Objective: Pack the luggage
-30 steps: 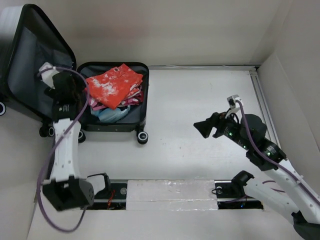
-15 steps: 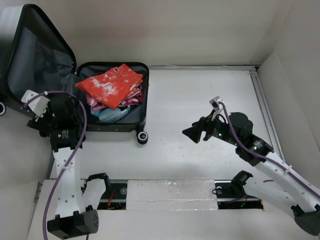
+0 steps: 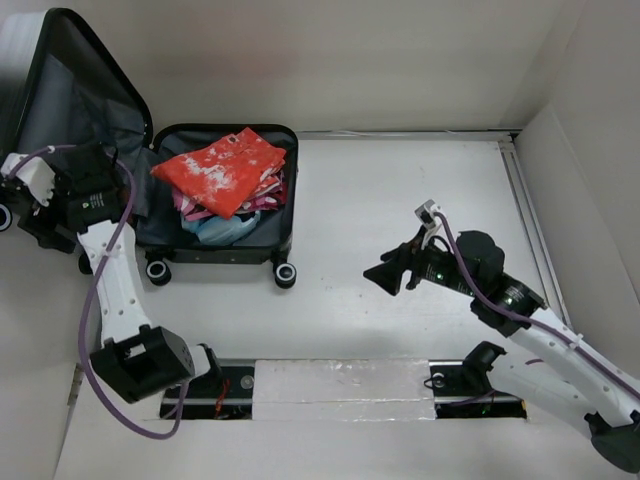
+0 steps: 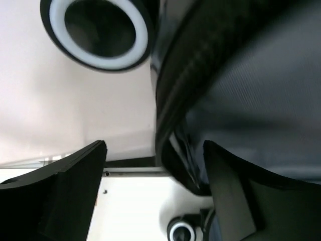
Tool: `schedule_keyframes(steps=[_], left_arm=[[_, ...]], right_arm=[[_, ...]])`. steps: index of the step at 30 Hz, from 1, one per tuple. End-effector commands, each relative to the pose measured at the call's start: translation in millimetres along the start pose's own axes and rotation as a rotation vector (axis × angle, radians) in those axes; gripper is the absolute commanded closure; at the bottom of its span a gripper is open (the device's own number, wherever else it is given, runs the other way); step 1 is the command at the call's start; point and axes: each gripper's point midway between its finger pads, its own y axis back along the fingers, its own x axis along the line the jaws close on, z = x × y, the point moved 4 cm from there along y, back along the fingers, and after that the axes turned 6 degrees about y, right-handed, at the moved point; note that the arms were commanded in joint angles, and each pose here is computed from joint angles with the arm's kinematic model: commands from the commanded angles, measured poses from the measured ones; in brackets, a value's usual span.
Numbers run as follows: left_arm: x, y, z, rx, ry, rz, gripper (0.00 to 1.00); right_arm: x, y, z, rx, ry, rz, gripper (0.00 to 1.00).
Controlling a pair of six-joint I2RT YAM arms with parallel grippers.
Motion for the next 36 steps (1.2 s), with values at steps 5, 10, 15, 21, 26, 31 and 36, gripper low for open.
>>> schedule_keyframes(steps=[5, 10, 15, 21, 26, 31, 36], left_arm=[[-9, -9, 19, -0.025, 0.0, 0.035, 0.54], [-35, 5, 29, 0.038, 0.062, -0.12, 1.0], [-52, 105, 16, 0.063, 0.084, -0.552, 1.0], [-52, 217, -94, 0.336, -0.116, -1.092, 1.0], [-54, 278, -162, 0.612, -0.35, -1.554, 0.58], [-39, 322, -155, 0.711, -0.46, -1.921, 0.1], [-28, 372, -169, 0.975, -0.645, -2.202, 0.0]], right_arm=[[3, -1, 3, -0.036, 0.03, 0.011, 0.19], [0, -8, -3, -0.007, 0.023, -0.001, 0.19], [-8, -16, -7, 0.013, 0.015, -0.032, 0.19], [-4, -20, 13, -0.025, 0.015, -0.038, 0.19], [-10, -25, 28, -0.06, -0.004, -0.101, 0.19], [-21, -26, 40, -0.094, -0.026, -0.204, 0.19], [-32, -39, 43, -0.082, -0.041, -0.269, 0.19]])
